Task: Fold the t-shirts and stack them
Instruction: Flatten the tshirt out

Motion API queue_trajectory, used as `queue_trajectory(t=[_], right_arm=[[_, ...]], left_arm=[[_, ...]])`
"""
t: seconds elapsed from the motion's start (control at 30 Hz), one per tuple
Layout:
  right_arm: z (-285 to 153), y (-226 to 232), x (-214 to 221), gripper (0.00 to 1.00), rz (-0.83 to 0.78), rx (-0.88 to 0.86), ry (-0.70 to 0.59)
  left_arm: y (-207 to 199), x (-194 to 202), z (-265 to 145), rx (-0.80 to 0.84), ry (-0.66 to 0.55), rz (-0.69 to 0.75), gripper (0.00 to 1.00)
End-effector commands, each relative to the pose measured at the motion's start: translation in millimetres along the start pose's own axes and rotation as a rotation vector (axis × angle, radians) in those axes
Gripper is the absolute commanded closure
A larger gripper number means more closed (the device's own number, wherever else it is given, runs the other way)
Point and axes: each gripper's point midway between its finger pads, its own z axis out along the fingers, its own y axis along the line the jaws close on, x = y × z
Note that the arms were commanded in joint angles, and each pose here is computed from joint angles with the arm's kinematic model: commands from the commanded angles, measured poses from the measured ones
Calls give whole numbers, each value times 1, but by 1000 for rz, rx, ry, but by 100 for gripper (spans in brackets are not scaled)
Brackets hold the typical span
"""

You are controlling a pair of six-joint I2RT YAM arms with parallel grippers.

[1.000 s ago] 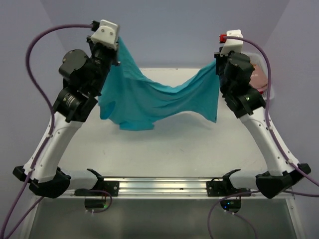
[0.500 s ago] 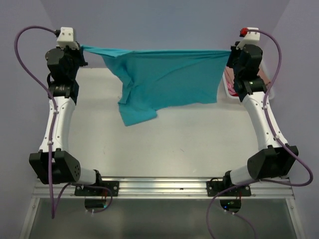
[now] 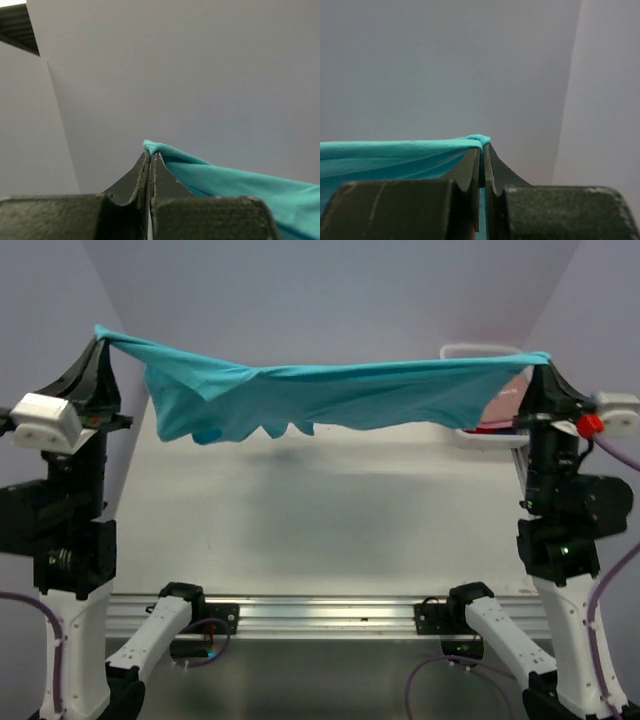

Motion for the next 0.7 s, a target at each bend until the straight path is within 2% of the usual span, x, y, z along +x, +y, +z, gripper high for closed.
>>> queue_trajectory(t=[0.0, 0.07, 0.17, 0.33, 0.37, 0.43, 0.47, 0.6, 0.67], right_arm=[[-5, -19, -38, 100, -41, 74, -122], [9, -16, -26, 100, -57, 81, -93], [35, -12, 10, 100, -74, 110, -4], [76, 3, 76, 100, -92, 128, 134], [86, 10, 102, 100, -93, 118, 181], [96, 15, 116, 100, -95, 117, 202], [103, 18, 124, 100, -88, 117, 214], [102, 20, 119, 100, -68, 111, 195], [94, 19, 106, 100, -55, 98, 170]], left_arm=[[8, -26, -1, -28, -58, 31, 100], [10, -31, 2, -32, -63, 31, 100], [13, -6, 21, -56, -7, 38, 100], [12, 84, 66, -89, 161, 46, 100], [8, 111, 76, -83, 204, 46, 100], [8, 129, 88, -79, 220, 39, 100], [4, 151, 97, -65, 255, 17, 100], [7, 153, 102, -60, 257, -1, 100], [6, 126, 93, -46, 208, -9, 100]])
